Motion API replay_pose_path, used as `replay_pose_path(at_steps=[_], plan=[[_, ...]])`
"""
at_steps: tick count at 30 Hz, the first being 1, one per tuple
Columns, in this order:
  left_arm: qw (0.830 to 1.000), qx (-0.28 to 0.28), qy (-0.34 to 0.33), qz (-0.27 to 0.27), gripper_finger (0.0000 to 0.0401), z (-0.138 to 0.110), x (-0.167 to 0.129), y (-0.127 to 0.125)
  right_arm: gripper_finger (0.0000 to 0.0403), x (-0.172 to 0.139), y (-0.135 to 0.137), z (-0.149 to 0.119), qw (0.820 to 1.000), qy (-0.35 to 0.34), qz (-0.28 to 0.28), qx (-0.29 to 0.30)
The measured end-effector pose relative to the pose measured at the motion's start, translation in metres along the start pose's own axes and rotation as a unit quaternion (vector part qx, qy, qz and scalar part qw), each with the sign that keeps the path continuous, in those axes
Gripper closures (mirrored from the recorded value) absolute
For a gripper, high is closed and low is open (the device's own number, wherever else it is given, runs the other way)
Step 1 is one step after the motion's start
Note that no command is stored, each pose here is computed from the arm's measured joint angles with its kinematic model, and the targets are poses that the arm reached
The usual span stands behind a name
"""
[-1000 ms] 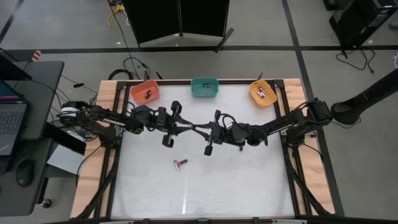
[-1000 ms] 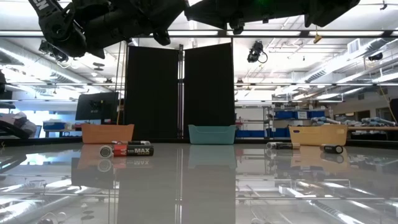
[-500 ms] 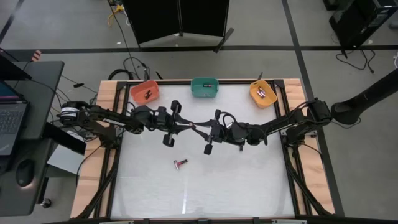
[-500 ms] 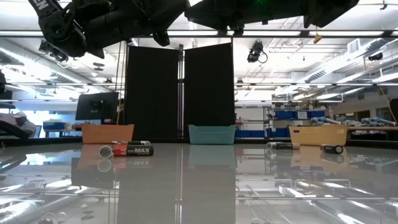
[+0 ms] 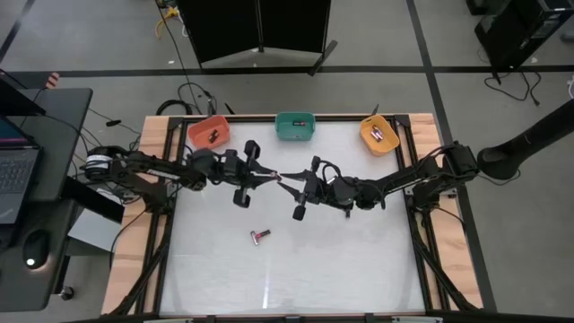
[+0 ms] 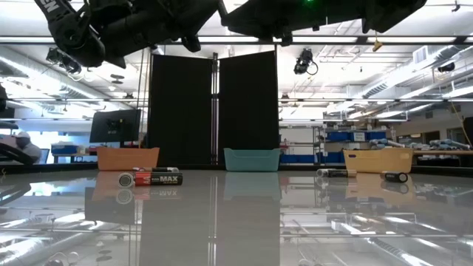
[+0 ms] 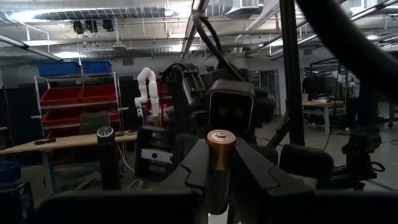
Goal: Sort batteries
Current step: Put the brown battery into the orange bin
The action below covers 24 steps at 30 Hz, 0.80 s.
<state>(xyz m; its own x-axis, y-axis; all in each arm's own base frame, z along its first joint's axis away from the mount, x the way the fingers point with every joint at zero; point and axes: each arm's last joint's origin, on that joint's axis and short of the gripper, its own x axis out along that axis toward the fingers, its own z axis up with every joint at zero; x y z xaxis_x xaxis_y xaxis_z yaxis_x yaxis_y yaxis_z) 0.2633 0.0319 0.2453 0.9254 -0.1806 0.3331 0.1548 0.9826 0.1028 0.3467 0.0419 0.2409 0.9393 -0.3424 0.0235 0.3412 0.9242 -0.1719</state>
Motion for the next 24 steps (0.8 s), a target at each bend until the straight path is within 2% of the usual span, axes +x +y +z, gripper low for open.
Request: replay_pose_path(at_steps=[5,15,24], plan=[[1.0,-0.004,-0.003,-0.015,0.0353,0.006,0.003,0.009,0.0281,0.0,0.0,-0.004,1.0,0.017,-0.001,-0.01],[0.997,-0.021,0.069,-0.012,0.0353,0.011,0.016,0.038,0.028,-0.004,0.0,-0.02,0.99,0.106,-0.073,-0.061],[0.991,-0.023,0.132,-0.006,0.0354,0.02,0.022,0.062,0.0284,-0.008,-0.002,-0.039,0.978,0.188,-0.061,-0.07]])
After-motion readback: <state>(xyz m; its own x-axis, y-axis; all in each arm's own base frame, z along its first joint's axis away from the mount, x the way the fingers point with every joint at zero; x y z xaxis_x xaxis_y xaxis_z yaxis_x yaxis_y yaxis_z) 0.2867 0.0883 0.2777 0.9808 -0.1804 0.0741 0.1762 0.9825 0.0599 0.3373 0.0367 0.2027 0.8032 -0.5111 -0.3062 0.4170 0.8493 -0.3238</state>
